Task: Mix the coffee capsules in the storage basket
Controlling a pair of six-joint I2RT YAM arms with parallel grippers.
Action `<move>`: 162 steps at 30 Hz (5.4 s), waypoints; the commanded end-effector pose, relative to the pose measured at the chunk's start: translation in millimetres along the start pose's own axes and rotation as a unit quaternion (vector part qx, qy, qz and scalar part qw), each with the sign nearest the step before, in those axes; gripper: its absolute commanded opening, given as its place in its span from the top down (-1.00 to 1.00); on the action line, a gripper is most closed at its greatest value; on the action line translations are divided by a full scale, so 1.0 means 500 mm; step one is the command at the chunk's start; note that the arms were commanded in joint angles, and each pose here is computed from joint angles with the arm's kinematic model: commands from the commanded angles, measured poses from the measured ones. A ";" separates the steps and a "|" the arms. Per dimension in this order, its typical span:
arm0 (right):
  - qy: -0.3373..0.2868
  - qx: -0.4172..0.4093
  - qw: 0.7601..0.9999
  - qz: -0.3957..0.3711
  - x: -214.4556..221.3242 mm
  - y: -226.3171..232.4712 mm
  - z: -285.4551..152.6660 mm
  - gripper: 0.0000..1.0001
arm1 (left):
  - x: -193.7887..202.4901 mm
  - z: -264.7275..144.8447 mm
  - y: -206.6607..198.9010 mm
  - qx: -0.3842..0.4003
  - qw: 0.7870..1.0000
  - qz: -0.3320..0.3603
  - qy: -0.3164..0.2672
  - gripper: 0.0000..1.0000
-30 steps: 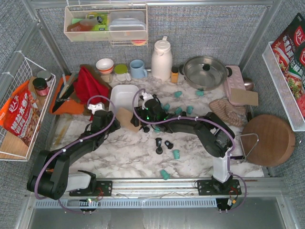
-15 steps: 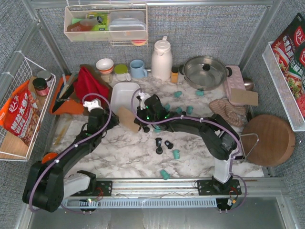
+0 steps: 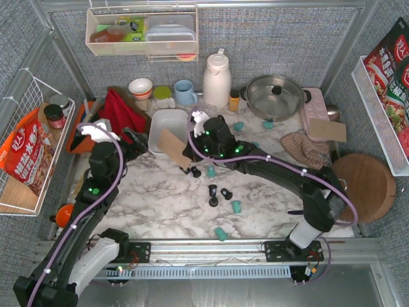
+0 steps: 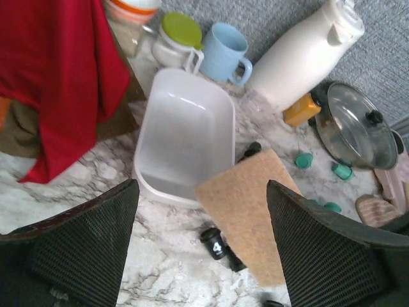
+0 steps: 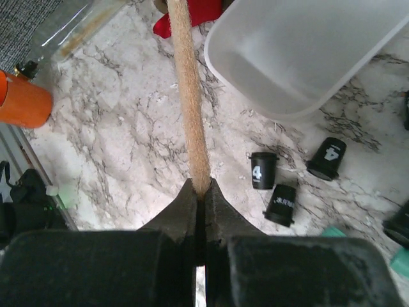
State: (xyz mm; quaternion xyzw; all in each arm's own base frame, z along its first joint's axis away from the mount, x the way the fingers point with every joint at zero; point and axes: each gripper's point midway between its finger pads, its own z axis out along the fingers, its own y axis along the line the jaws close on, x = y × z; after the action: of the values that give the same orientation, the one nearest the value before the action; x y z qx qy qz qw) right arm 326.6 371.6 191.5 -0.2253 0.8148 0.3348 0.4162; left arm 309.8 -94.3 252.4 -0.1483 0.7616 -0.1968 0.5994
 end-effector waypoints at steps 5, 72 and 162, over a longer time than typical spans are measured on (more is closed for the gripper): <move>-0.049 0.108 0.990 -0.081 -0.084 -0.061 -0.146 1.00 | -0.119 -0.049 -0.006 -0.021 0.993 0.106 -0.051 -0.99; -0.136 0.537 0.771 0.313 0.186 -0.756 -0.580 -0.04 | -0.141 -0.064 -0.036 0.045 0.982 0.150 -0.110 -0.98; -0.105 0.342 0.933 -0.050 0.114 -0.382 -0.384 -0.64 | 0.491 0.139 -0.051 0.061 0.878 0.293 0.374 -0.55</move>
State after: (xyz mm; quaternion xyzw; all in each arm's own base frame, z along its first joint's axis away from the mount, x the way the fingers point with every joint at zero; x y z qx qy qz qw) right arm 313.3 94.4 150.9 -0.0727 0.8257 0.0314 0.5586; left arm 307.6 -235.9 37.9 0.1980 0.9309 -0.1034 0.2891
